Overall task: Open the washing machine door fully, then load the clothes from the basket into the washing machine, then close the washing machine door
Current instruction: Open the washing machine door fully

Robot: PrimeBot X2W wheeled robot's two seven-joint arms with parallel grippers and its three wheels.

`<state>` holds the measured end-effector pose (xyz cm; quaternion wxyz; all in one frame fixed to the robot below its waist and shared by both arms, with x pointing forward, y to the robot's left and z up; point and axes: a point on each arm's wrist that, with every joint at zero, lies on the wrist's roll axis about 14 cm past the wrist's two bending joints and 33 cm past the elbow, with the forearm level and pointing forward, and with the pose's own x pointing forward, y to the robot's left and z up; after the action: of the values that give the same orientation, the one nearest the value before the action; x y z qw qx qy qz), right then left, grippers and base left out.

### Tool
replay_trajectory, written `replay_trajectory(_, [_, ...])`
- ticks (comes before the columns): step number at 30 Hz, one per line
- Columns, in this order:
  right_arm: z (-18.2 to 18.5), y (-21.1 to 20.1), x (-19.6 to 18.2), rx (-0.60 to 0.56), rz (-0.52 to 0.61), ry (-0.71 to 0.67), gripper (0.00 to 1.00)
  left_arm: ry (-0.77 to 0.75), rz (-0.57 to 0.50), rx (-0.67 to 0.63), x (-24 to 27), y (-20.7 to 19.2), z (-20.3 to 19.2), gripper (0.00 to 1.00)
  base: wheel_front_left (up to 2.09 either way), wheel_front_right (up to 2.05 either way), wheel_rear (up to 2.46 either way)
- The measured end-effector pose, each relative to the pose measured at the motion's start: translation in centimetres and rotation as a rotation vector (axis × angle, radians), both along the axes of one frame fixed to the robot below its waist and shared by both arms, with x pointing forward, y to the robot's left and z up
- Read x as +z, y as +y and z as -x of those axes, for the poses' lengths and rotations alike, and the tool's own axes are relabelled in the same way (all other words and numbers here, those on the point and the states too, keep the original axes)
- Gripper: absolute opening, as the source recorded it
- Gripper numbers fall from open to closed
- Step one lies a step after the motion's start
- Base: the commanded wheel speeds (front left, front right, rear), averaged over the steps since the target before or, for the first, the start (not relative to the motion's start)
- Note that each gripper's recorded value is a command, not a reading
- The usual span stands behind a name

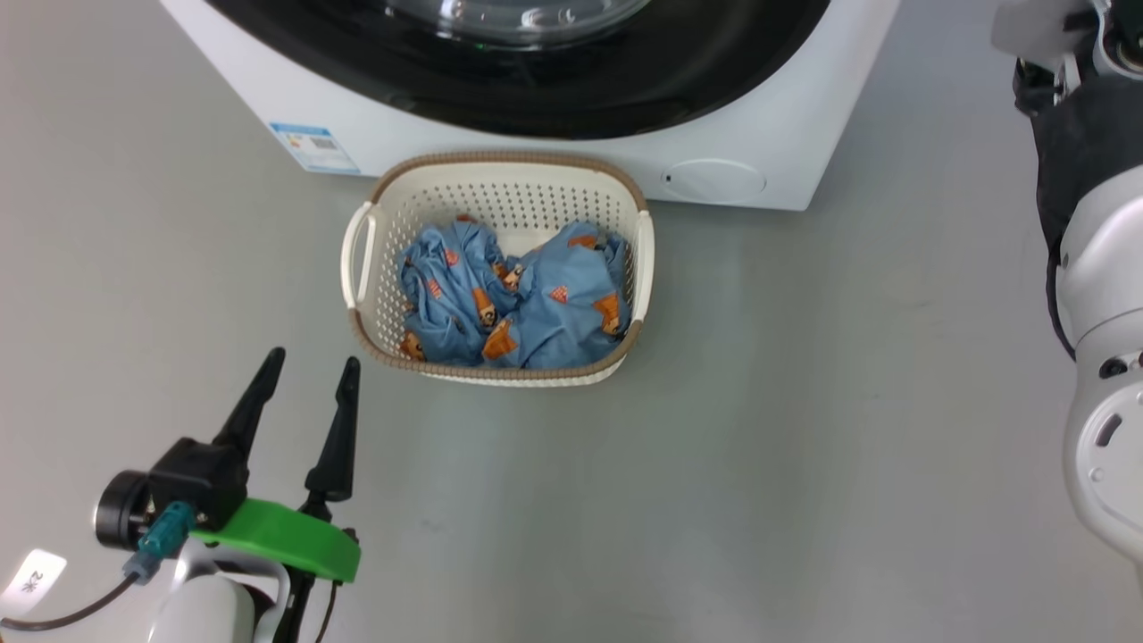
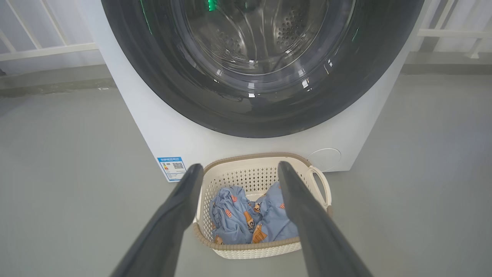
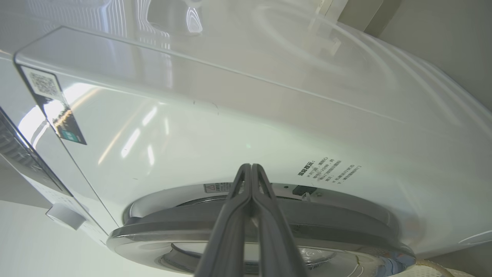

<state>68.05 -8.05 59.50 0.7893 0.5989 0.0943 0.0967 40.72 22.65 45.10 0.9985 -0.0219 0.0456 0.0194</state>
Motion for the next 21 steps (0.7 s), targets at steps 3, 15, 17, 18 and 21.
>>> replay_trajectory(3, [-0.4, 1.2, -0.5, 0.047, 0.002, 0.019, 0.00, 0.004, 0.008, 0.003, -0.2, 0.0, -0.3, 1.00, 0.00, 0.00, 0.00])
replay_trajectory(15, [-1.8, 4.0, -1.9, 0.150, 0.050, 0.061, 0.00, 0.021, 0.016, 0.020, -1.0, 0.4, -0.6, 1.00, 0.00, 0.00, 0.00])
replay_trajectory(17, [-1.9, 4.4, -2.2, 0.164, 0.054, 0.071, 0.00, 0.011, 0.015, 0.020, -0.7, 0.4, -0.9, 1.00, 0.00, 0.00, 0.00])
replay_trajectory(18, [-2.0, 4.5, -2.4, 0.168, 0.056, 0.076, 0.00, 0.009, 0.015, 0.020, -0.6, 0.4, -1.0, 1.00, 0.00, 0.00, 0.00])
replay_trajectory(21, [-2.1, 4.8, -2.8, 0.175, 0.057, 0.086, 0.00, 0.011, 0.017, 0.021, -0.8, 0.3, -1.1, 1.00, 0.00, 0.00, 0.00])
